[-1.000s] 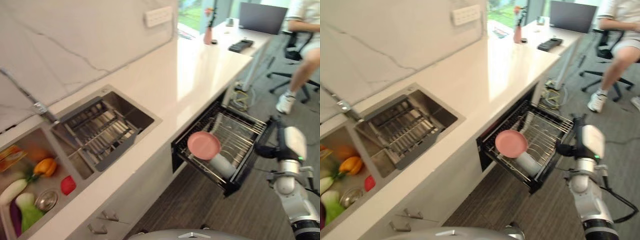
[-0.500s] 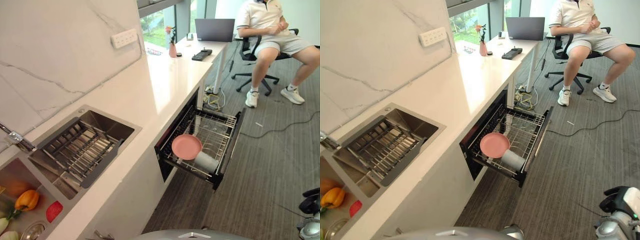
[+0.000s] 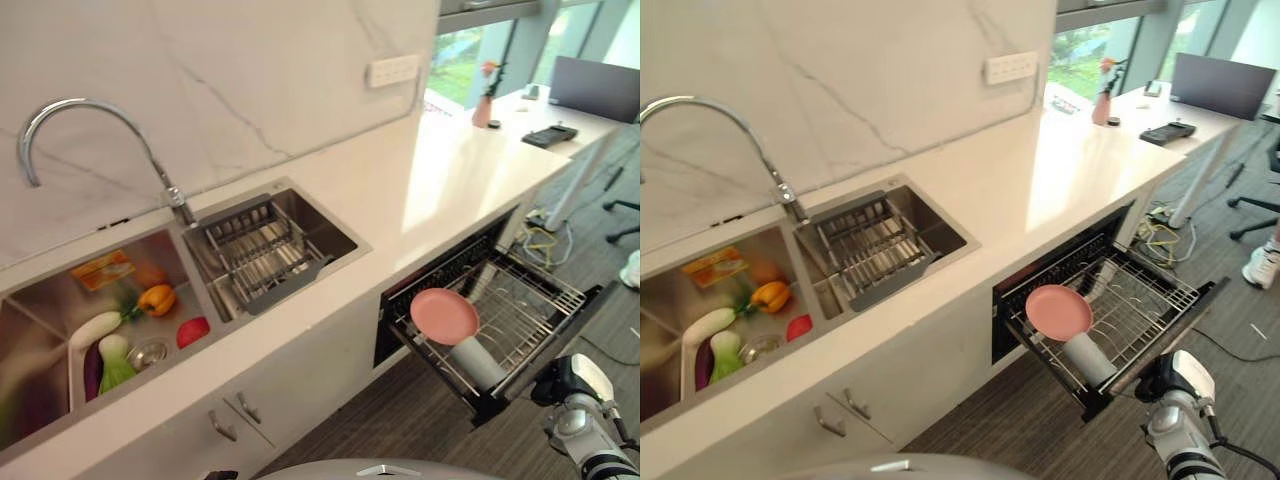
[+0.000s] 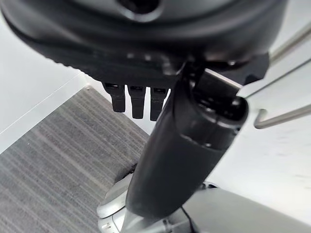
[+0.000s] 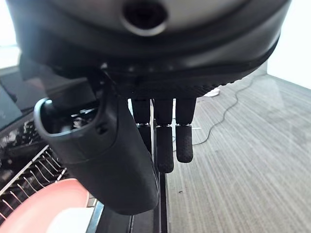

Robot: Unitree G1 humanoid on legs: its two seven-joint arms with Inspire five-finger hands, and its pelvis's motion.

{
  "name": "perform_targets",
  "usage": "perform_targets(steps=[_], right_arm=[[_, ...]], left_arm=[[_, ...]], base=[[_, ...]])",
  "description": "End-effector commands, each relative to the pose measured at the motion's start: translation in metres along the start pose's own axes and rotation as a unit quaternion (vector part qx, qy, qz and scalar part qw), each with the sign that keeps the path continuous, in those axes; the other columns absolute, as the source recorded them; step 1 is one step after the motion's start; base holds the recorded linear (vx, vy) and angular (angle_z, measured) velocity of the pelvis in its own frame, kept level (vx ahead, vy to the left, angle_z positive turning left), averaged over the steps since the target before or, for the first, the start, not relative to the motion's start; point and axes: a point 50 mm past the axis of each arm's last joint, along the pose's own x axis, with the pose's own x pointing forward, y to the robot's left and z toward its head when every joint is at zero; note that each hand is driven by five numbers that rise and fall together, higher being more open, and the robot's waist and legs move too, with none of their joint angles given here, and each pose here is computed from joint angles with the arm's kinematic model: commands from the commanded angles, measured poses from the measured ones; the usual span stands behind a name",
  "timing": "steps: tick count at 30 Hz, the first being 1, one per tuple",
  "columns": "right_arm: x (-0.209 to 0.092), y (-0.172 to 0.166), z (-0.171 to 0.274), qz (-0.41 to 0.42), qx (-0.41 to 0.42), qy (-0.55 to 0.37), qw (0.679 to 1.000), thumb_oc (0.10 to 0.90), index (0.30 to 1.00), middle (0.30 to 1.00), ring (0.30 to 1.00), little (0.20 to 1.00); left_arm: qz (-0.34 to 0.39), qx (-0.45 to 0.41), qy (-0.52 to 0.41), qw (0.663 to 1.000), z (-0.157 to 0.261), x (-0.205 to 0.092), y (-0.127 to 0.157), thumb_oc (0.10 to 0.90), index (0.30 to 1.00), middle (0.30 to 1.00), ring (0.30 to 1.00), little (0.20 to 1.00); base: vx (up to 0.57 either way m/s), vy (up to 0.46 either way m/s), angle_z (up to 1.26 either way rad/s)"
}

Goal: Place the dishes in the dishwasher.

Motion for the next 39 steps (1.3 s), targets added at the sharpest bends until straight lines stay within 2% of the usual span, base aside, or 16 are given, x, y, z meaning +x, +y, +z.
perform_targets(steps=[1,6,16,19,22,25,28,33,37,38,39], right_arm=[[0.025,-0.066,0.084,-0.083,0.023,-0.137,0.987,0.4,0.3,0.3,0.3,0.3],[0.028,-0.086,0.101,-0.111,0.012,-0.162,0.98,0.4,0.3,0.3,0.3,0.3],[0.02,-0.112,0.148,-0.153,0.02,-0.244,0.957,0.4,0.3,0.3,0.3,0.3],[0.009,-0.131,0.188,-0.183,0.028,-0.308,0.933,0.4,0.3,0.3,0.3,0.3],[-0.004,-0.137,0.219,-0.192,0.033,-0.358,0.913,0.4,0.3,0.3,0.3,0.3],[-0.008,-0.135,0.227,-0.188,0.037,-0.371,0.908,0.4,0.3,0.3,0.3,0.3],[-0.02,-0.118,0.246,-0.159,0.052,-0.408,0.898,0.4,0.3,0.3,0.3,0.3],[-0.011,-0.094,0.224,-0.121,0.027,-0.382,0.916,0.4,0.3,0.3,0.3,0.3],[-0.006,-0.077,0.206,-0.103,0.038,-0.357,0.928,0.4,0.3,0.3,0.3,0.3],[-0.005,-0.068,0.198,-0.092,0.041,-0.347,0.933,0.428,0.342,0.342,0.342,0.342],[-0.005,-0.055,0.19,-0.074,0.043,-0.335,0.938,0.626,0.639,0.639,0.639,0.639]], left_arm=[[-0.015,0.007,-0.033,0.999,0.03,0.006,-0.003,0.8,0.9,0.9,0.9,0.9],[-0.031,0.022,-0.01,0.999,0.014,0.004,-0.011,0.8,0.9,0.9,0.9,0.9],[-0.052,0.04,-0.026,0.997,0.014,0.001,-0.019,0.8,0.9,0.9,0.9,0.9],[-0.064,0.055,-0.057,0.995,0.025,0.0,-0.023,0.8,0.9,0.9,0.9,0.9],[-0.067,0.058,-0.066,0.994,0.029,0.0,-0.025,0.8,0.9,0.9,0.9,0.9],[-0.067,0.058,-0.065,0.994,0.029,0.0,-0.025,0.8,0.9,0.9,0.9,0.9],[-0.065,0.041,-0.07,0.995,0.035,0.001,-0.026,0.8,0.9,0.9,0.9,0.9],[-0.068,0.025,-0.085,0.994,0.038,-0.001,-0.026,0.8,0.9,0.9,0.9,0.9],[-0.066,0.019,-0.09,0.994,0.041,-0.001,-0.027,0.8,0.9,0.9,0.9,0.9],[-0.065,0.017,-0.089,0.994,0.041,-0.001,-0.027,0.8,0.9,0.9,0.9,0.9],[-0.062,0.015,-0.088,0.994,0.042,0.0,-0.026,0.8,0.9,0.9,0.9,0.9]], base=[[-0.01,0.009,0.48],[0.0,0.008,0.5],[0.02,0.007,0.23],[-0.03,0.046,0.08],[-0.02,0.058,0.02],[-0.01,0.035,0.02],[0.01,0.057,-0.03],[0.02,-0.011,0.05],[-0.01,-0.037,0.02],[-0.01,-0.052,-0.02],[0.0,-0.059,-0.02]])
